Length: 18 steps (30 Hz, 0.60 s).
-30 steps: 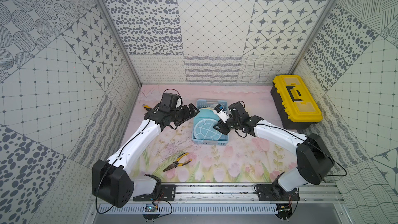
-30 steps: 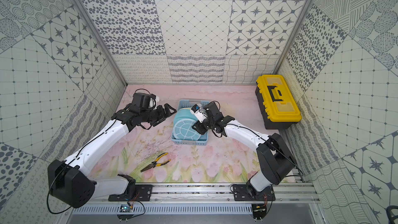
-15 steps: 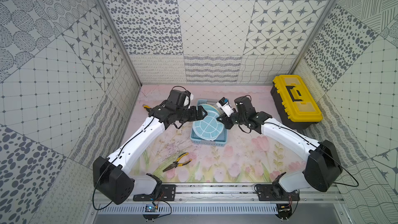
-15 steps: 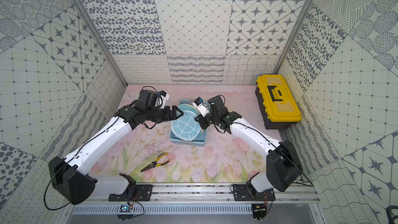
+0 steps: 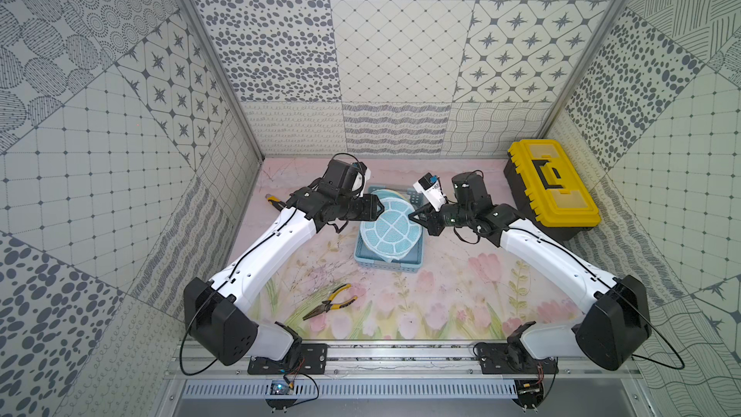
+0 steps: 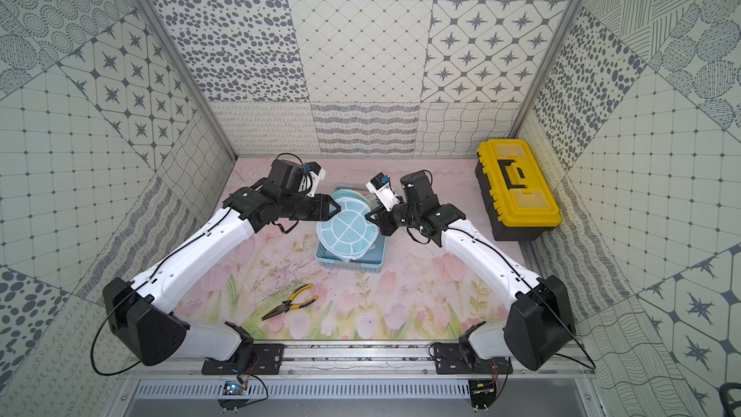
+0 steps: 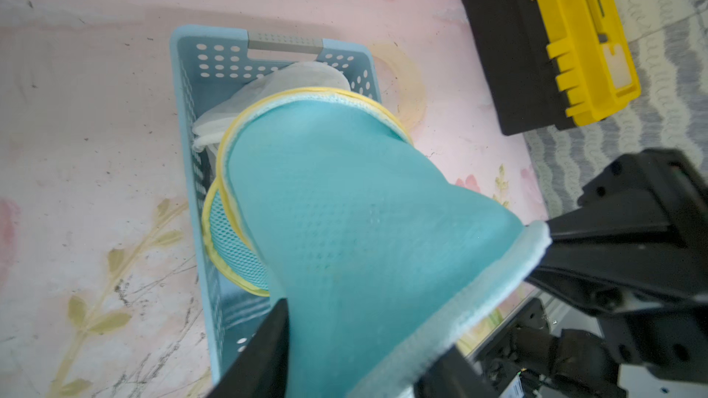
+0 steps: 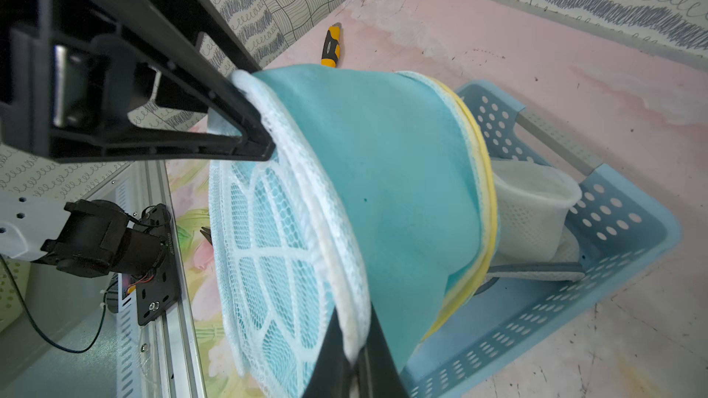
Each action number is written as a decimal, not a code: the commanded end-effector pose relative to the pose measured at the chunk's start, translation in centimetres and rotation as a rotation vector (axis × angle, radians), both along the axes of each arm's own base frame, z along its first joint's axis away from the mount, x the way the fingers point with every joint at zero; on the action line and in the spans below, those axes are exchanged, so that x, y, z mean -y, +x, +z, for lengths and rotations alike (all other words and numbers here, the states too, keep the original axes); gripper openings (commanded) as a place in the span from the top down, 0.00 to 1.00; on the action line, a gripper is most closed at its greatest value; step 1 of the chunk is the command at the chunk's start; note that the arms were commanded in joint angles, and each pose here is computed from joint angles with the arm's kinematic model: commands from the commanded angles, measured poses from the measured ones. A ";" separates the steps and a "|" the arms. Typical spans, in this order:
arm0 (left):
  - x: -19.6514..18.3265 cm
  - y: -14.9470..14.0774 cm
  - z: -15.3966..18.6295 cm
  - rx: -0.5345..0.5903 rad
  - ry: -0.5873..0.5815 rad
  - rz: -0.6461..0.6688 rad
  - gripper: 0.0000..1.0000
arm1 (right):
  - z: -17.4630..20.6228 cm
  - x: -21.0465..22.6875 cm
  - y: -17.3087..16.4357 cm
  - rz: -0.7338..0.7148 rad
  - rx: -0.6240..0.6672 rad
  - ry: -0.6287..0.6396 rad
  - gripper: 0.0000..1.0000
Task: Turn the laundry bag inside out
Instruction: Pick up the laundry bag and place it in the bin.
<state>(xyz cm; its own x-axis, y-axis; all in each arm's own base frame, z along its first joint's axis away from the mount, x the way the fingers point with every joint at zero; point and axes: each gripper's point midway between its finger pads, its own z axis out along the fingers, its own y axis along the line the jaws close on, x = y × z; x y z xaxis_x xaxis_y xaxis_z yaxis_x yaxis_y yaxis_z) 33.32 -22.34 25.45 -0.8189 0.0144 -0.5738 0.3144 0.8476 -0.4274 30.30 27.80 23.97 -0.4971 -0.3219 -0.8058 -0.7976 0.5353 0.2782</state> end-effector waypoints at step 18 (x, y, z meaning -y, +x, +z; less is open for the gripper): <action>0.4 2.2 2.7 -0.119 -0.130 0.227 1.00 | 9.0 1.6 0.1 -0.131 0.356 0.090 0.25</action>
